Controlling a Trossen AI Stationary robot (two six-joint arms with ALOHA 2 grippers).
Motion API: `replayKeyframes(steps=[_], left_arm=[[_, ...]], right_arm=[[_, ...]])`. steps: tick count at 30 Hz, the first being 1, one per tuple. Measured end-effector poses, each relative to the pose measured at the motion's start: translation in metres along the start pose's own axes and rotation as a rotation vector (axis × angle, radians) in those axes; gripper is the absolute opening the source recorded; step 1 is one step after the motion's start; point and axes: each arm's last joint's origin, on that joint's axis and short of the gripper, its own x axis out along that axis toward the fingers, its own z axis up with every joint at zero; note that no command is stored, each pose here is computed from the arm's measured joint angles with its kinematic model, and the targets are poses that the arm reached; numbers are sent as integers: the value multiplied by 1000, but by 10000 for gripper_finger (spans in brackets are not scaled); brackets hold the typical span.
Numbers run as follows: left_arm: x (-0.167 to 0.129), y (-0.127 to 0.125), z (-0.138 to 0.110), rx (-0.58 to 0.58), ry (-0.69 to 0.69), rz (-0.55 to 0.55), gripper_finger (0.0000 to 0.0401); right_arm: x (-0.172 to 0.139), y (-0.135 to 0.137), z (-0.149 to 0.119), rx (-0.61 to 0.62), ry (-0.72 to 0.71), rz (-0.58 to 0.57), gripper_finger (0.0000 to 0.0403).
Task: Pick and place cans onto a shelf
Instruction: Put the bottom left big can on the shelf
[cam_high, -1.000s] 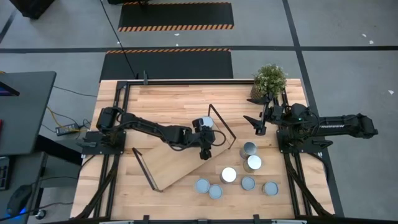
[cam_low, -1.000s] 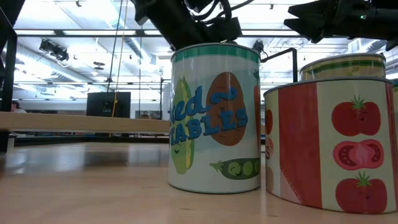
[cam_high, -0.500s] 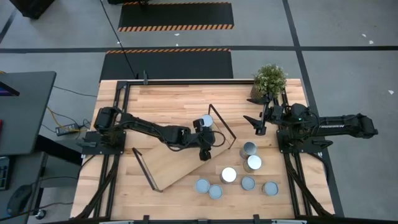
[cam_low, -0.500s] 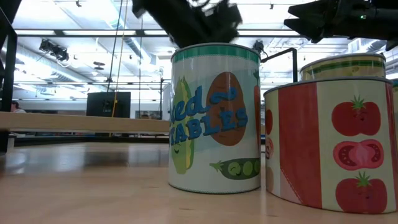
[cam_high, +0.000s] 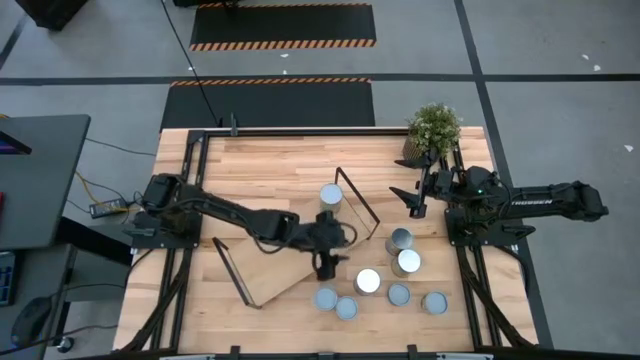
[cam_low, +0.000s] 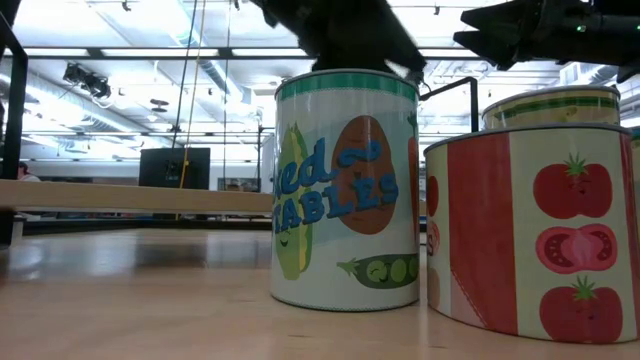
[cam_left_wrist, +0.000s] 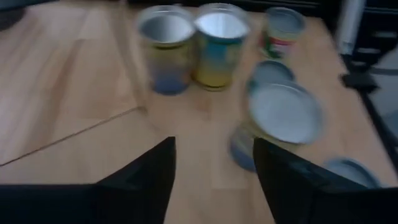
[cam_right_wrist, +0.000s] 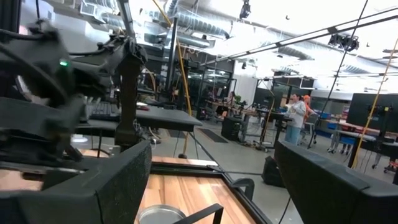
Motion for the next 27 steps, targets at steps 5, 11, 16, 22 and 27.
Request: replayKeyframes(steps=[5, 11, 16, 22, 27], left_arm=[[-3, -11, 4, 52, -37, -10, 292], [-3, -12, 8, 67, -76, -19, 350], [-1, -15, 11, 60, -116, -40, 357], [1, -21, 34, 89, -131, -40, 357], [2, -25, 41, 154, -10, -8, 357]], right_arm=[[0, 0, 0, 0, 0, 0, 348], [0, 0, 0, 0, 0, 0, 348], [0, 0, 0, 0, 0, 0, 348], [0, 0, 0, 0, 0, -1, 348], [1, 0, 0, -1, 3, -6, 348]])
